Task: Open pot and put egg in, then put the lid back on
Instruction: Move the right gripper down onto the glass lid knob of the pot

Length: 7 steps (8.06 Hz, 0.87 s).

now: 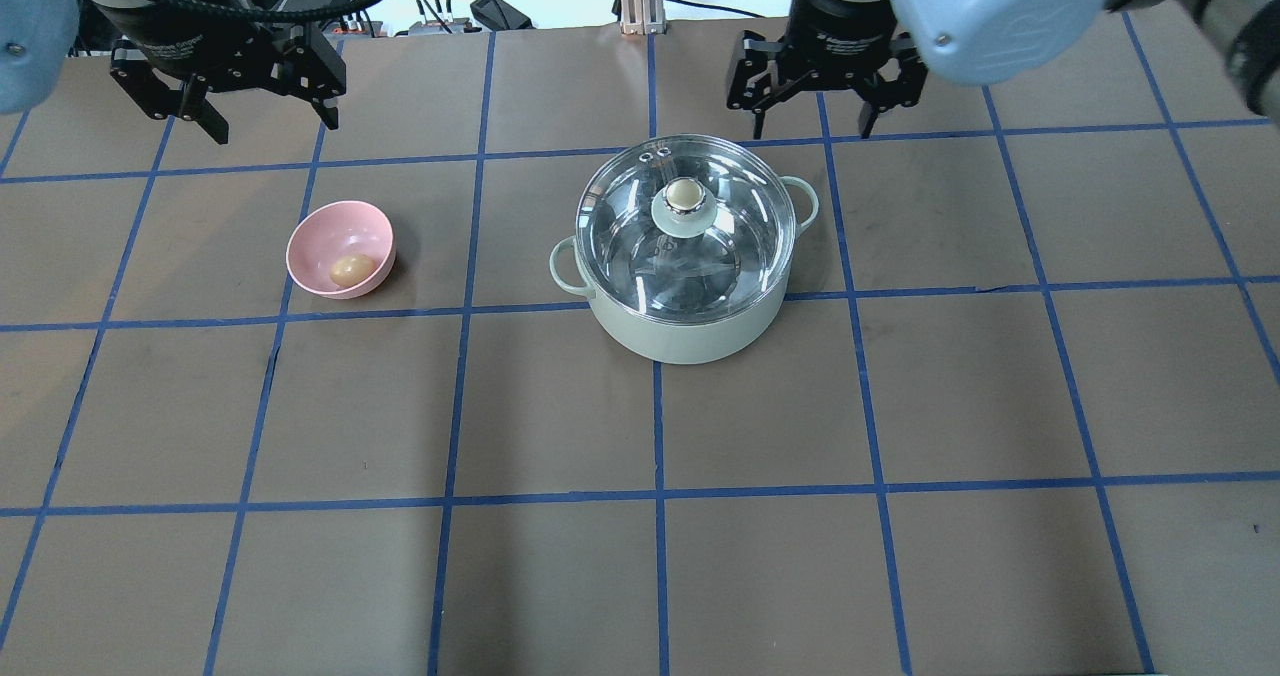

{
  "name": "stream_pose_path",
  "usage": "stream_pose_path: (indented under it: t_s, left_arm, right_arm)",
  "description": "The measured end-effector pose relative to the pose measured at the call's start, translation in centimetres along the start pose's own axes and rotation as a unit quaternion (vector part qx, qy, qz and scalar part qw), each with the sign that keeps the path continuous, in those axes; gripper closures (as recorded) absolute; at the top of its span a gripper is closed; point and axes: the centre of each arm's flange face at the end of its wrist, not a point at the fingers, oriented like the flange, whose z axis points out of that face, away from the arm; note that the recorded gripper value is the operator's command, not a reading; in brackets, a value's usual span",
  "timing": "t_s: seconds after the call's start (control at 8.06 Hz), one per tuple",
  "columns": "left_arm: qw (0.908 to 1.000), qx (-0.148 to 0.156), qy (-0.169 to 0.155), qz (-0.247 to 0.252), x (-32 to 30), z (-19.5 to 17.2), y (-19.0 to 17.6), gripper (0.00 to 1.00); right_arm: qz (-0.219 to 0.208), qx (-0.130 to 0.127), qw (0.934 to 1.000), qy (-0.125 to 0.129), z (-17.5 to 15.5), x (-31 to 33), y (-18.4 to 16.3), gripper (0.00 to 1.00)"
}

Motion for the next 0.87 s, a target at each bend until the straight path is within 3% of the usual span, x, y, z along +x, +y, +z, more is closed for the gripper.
stream_pose_path:
  t_s: [0.25, 0.5, 0.74, 0.87]
  left_arm:
    - [0.9942, 0.005, -0.002, -0.107, -2.2, 1.5, -1.7, 0.0]
    - [0.9762, -0.015, -0.008, -0.216, -5.6, 4.8, -4.0, 0.0]
    - [0.9457, 0.003, -0.01, -0.325, -7.3, 6.9, -5.9, 0.02]
    - [0.9272, 0.001, -0.011, -0.374, -7.5, 8.2, -6.1, 0.09]
  right_arm:
    - [0.005, 0.013, 0.9999, -0.009, 4.2, -4.6, -1.7, 0.0]
    - [0.025, 0.011, 0.9996, -0.011, 7.8, -7.6, -2.4, 0.0]
    - [0.043, 0.003, 0.999, -0.009, 9.6, -9.2, -1.9, 0.0]
    - [0.047, -0.001, 0.9988, -0.008, 10.2, -9.5, -1.8, 0.0]
